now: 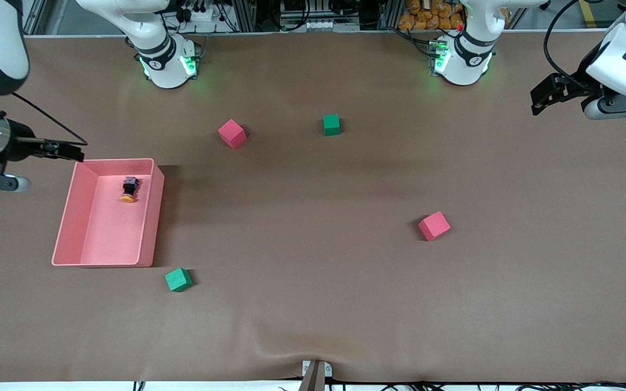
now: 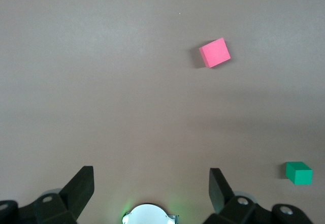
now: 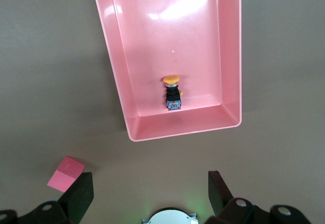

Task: Place and upright button with both arms
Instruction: 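Move the right gripper over the pink tray toward the yellow button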

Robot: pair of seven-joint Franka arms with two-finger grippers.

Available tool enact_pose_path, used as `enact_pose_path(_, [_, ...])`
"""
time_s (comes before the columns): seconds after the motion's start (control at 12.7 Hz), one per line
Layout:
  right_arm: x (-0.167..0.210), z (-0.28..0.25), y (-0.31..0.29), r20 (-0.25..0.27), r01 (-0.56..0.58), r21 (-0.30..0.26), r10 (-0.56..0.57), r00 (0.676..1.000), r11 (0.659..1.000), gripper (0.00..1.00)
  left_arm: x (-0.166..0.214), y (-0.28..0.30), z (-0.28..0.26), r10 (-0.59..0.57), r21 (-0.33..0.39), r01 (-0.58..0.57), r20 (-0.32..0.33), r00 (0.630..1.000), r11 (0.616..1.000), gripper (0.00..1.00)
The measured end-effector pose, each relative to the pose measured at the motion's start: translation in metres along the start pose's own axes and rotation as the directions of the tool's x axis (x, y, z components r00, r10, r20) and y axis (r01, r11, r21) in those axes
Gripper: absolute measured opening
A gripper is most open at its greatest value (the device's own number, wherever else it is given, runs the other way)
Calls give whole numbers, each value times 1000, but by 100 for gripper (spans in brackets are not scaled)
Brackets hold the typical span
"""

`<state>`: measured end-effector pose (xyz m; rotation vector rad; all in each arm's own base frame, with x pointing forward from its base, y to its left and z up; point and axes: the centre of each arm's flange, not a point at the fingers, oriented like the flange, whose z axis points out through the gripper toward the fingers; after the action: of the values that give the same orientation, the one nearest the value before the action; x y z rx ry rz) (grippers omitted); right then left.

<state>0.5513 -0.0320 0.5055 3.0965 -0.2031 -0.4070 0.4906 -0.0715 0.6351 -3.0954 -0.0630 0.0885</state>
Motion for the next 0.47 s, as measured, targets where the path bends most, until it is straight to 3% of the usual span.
enact_pose_path(0.47, [12,39,-1,-38,7,3,-7,999,1000,100,0,0,0,0,0,0,0,1000,1000,100])
